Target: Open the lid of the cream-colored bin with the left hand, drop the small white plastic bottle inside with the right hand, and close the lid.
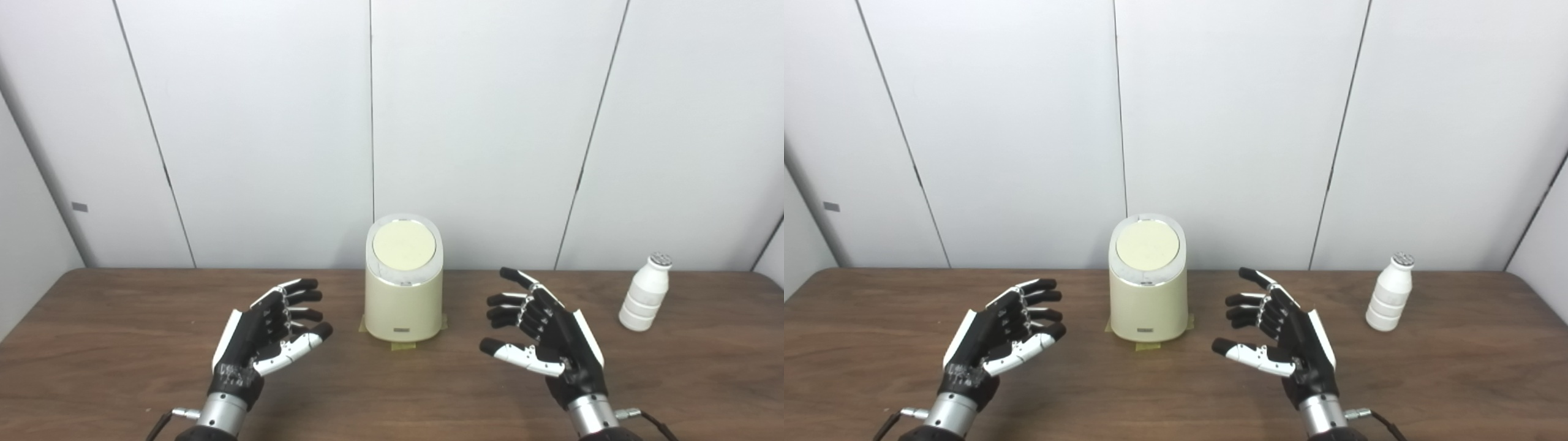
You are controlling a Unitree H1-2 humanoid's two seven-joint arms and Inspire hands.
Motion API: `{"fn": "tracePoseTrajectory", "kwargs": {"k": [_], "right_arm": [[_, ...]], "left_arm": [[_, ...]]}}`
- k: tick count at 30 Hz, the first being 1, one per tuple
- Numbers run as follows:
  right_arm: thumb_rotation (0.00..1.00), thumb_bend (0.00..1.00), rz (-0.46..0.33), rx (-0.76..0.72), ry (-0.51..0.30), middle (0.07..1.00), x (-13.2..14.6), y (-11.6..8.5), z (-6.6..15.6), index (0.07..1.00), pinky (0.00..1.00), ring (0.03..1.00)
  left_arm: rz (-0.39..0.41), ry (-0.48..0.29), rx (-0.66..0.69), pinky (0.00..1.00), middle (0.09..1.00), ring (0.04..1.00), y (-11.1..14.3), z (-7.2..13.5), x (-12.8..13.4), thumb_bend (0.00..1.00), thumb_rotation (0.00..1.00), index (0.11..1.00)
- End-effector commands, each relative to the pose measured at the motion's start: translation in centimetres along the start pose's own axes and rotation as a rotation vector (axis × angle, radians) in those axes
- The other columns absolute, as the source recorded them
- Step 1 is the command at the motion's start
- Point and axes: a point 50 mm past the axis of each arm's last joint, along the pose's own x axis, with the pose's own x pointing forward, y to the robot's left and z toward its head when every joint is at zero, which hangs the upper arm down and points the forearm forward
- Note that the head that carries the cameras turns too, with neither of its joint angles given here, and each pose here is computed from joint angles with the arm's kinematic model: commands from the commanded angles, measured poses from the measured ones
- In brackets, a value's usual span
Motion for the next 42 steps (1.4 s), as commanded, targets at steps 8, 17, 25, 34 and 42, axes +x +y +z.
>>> {"fn": "tracePoseTrajectory", "kwargs": {"k": [8,17,25,34,42], "right_arm": [[0.17,0.84,0.005,-0.017,-0.093,0.612,1.3,0.0,1.8,0.789,0.58,0.604],[0.17,0.84,0.005,-0.010,-0.088,0.616,1.4,0.1,1.8,0.790,0.57,0.601],[0.18,0.84,0.008,-0.010,-0.085,0.617,1.8,0.0,1.4,0.792,0.59,0.606],[0.18,0.84,0.007,-0.012,-0.084,0.617,2.0,0.1,1.3,0.793,0.57,0.603],[0.16,0.84,-0.002,0.006,-0.090,0.610,2.2,0.1,0.9,0.782,0.59,0.607]], "left_arm": [[-0.004,-0.091,0.017,0.49,0.731,0.628,0.0,1.9,1.4,0.71,0.16,0.766],[0.035,-0.088,-0.005,0.53,0.734,0.668,0.0,1.9,1.4,0.72,0.18,0.748],[0.083,-0.106,-0.015,0.68,0.848,0.845,-0.9,2.7,1.8,0.80,0.32,0.853],[0.108,-0.159,0.103,1.00,1.000,1.000,-2.6,5.4,5.0,0.89,0.41,1.000],[0.075,-0.177,0.136,0.98,1.000,1.000,-5.2,8.0,9.4,0.89,0.34,1.000]]}}
